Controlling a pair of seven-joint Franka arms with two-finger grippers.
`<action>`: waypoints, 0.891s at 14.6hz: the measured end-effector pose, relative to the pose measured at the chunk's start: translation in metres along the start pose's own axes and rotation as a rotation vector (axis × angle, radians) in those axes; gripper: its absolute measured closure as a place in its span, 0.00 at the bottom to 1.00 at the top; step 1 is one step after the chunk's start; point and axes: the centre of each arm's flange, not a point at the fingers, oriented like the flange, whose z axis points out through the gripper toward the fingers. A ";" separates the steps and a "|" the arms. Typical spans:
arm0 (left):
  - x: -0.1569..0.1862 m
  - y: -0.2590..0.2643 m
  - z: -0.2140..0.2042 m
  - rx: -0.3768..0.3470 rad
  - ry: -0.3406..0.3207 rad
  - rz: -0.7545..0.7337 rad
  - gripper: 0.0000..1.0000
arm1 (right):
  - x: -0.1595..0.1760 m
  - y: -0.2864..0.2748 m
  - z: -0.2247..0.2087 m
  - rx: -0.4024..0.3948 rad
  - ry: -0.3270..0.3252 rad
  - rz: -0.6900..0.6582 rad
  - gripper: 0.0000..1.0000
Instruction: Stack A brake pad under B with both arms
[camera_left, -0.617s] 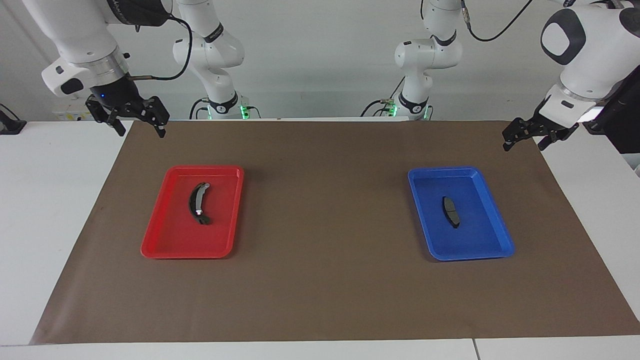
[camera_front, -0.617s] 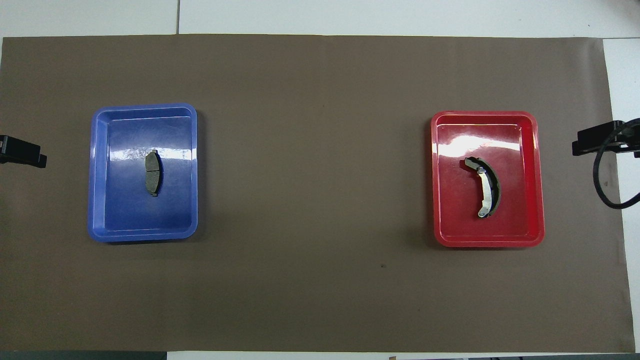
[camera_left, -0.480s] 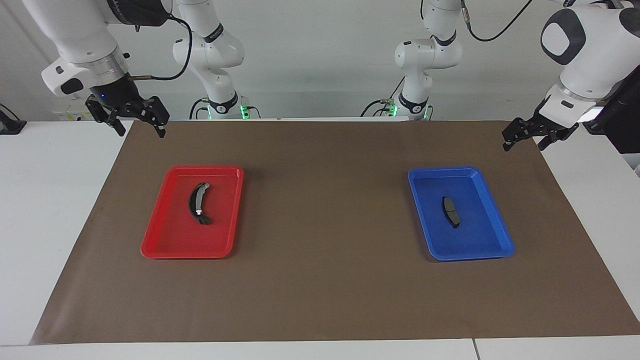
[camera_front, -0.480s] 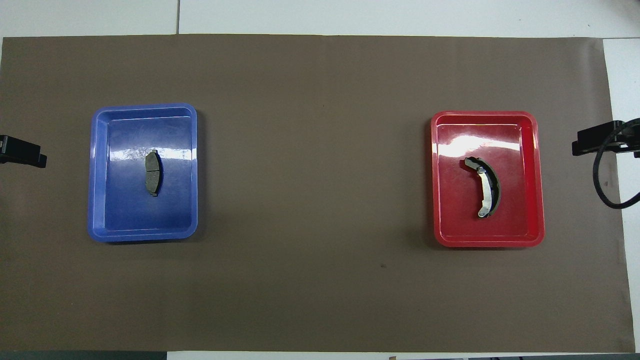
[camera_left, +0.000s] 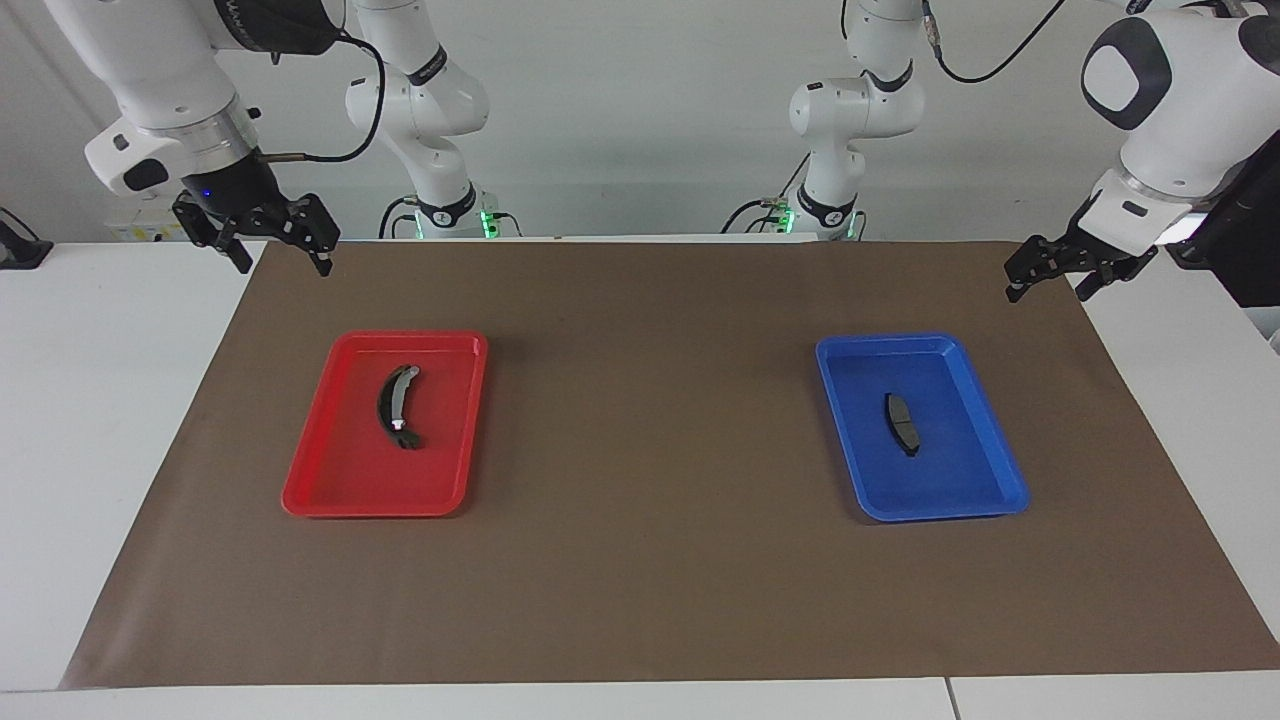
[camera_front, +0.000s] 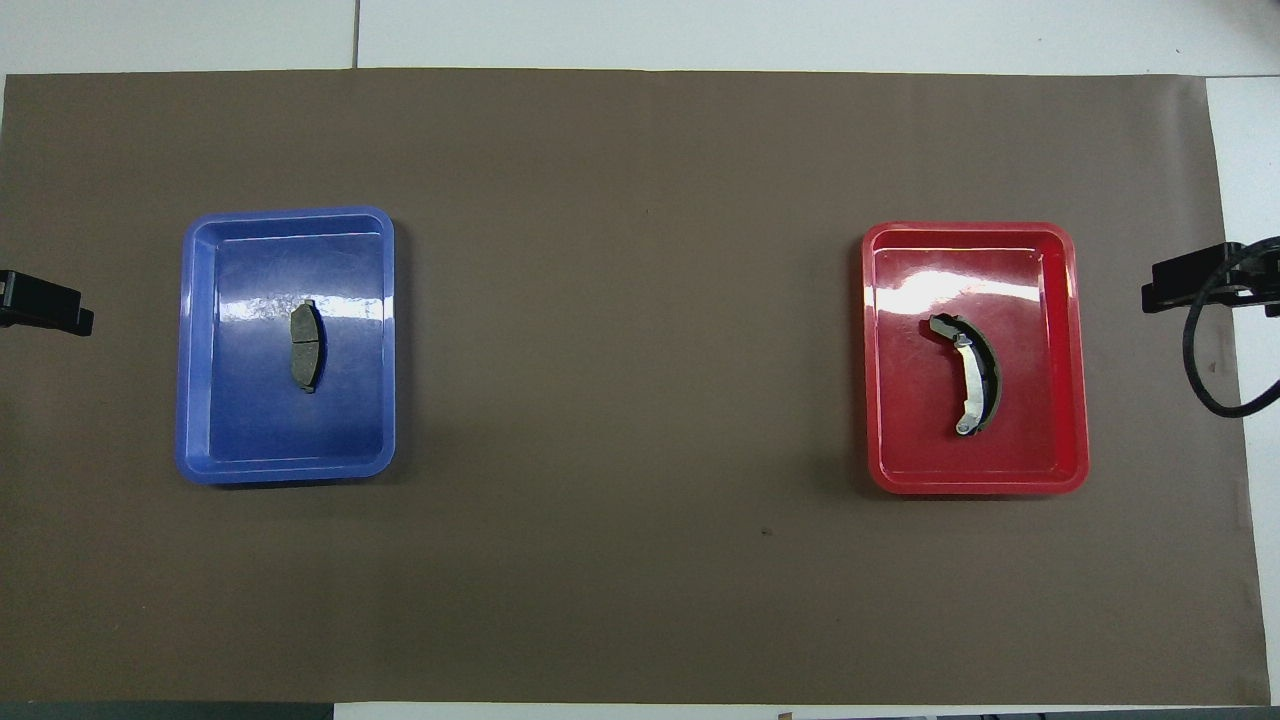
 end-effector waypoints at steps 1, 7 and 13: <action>0.000 0.000 0.000 0.000 0.000 0.000 0.00 | 0.000 0.000 0.001 0.000 -0.002 0.000 0.00; 0.000 0.000 0.000 0.000 0.000 0.000 0.00 | 0.001 -0.001 0.027 0.003 0.038 -0.002 0.00; 0.002 0.005 -0.001 0.002 0.012 0.009 0.01 | -0.001 -0.023 0.161 0.008 0.090 -0.051 0.00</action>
